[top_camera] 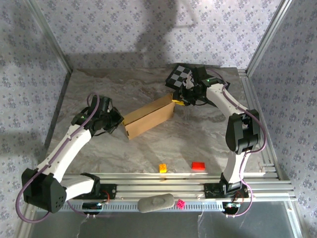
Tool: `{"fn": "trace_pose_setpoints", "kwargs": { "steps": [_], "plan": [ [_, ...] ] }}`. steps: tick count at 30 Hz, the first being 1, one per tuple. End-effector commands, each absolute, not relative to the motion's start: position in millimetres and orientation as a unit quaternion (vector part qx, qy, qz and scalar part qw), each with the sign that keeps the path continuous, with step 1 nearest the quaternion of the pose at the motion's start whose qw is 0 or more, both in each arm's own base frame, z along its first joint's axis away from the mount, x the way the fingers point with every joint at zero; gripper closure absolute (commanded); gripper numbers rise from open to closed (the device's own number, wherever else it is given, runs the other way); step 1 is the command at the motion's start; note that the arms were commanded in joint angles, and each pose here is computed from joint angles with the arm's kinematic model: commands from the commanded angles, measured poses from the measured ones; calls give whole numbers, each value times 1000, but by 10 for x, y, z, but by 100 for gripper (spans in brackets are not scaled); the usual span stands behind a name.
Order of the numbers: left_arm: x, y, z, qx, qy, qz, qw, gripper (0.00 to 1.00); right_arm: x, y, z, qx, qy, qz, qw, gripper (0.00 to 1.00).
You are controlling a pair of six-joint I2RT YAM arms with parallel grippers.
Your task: Fold the paper box
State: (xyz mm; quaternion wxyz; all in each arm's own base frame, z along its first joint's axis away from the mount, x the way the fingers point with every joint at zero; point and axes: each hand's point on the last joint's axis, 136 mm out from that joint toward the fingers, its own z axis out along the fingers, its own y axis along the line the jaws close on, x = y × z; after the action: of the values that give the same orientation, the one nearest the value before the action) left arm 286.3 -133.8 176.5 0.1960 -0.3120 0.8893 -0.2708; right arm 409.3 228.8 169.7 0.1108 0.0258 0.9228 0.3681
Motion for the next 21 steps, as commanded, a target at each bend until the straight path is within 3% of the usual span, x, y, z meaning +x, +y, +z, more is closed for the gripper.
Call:
{"fn": "trace_pose_setpoints", "kwargs": {
  "steps": [1, 9, 21],
  "plan": [
    [2505, -1203, 1422, -304, 920, -206, 137, 100, 4033, 2191, 1454, 35, 938, 335, 88, 70],
    [2636, -1362, 1649, -238, 928, -229, 173, 87, 4021, 2124, 1437, 26, 940, 326, 95, 72],
    [2398, -1940, 1302, -140, 960, -201, 132, 89, 3792, 1637, 1076, 61, 944, 313, 84, 74]
  ]
}}
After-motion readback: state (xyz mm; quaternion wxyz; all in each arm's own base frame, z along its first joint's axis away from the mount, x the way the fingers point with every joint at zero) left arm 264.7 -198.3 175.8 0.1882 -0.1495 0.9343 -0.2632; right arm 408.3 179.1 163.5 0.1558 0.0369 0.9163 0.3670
